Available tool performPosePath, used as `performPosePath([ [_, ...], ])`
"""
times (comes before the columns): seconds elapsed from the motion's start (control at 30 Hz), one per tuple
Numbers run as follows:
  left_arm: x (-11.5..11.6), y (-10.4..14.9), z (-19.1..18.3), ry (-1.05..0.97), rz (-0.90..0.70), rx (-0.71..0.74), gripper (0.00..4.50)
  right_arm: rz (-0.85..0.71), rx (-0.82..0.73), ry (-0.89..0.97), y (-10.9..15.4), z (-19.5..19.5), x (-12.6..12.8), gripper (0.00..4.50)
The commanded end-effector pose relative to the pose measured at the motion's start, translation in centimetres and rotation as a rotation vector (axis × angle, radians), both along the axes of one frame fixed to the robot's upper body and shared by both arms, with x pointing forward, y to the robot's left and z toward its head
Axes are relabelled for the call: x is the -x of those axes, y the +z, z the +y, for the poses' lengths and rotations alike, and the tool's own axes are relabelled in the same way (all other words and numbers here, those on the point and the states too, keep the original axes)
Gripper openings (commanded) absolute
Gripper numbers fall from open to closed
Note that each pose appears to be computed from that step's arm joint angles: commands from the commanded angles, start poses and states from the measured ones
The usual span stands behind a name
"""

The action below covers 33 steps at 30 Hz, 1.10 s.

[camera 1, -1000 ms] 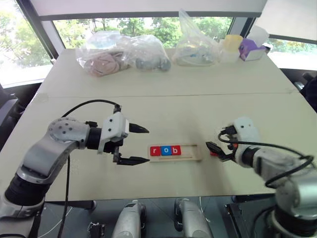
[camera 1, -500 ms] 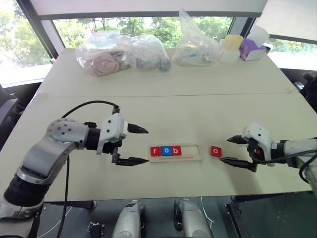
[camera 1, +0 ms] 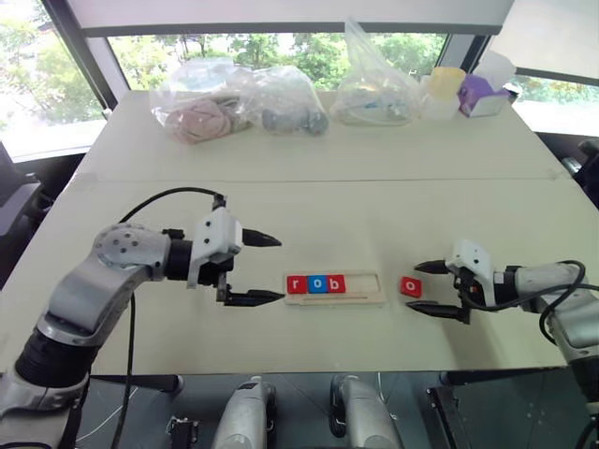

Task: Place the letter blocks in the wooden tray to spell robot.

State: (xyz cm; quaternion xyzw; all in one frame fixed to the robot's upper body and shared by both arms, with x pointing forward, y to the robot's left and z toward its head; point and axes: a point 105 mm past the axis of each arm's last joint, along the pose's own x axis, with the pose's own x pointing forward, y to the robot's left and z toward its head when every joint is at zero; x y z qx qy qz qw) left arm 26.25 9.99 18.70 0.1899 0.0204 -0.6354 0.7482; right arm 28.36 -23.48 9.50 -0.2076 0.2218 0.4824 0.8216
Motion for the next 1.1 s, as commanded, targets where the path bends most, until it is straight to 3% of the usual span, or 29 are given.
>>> performPosePath([
  [0.03, 0.1, 2.0, -0.1, 0.009, -0.046, 0.066, 4.5, -0.028, 0.002, 0.008, 0.1, 0.1, -0.2, 4.47],
  [0.27, 0.3, 2.1, 0.1, 0.015, -0.033, 0.061, 4.5, -0.012, 0.028, 0.01, -0.6, -0.3, 0.0, 4.47],
  [0.37, 0.4, 2.0, 0.2, 0.016, -0.034, 0.052, 4.5, -0.006, 0.038, 0.005, -0.8, -0.7, 0.2, 3.66],
  [0.53, 0.3, 1.7, 0.3, 0.016, -0.039, 0.031, 4.5, 0.001, 0.047, 0.013, -0.9, -0.7, 0.6, 1.21],
  [0.7, 0.3, 1.6, 0.4, 0.017, -0.039, 0.025, 4.5, -0.055, 0.093, 0.057, 0.7, -0.1, 0.5, 1.16],
  [0.93, 0.3, 1.3, 0.4, 0.006, -0.037, 0.02, 4.5, -0.15, 0.109, 0.251, 4.7, 4.1, 0.2, 1.16],
  [1.1, 0.3, 1.2, 0.3, 0.005, -0.043, 0.021, 4.5, -0.137, 0.115, 0.354, 4.5, 6.4, 0.2, 1.16],
])
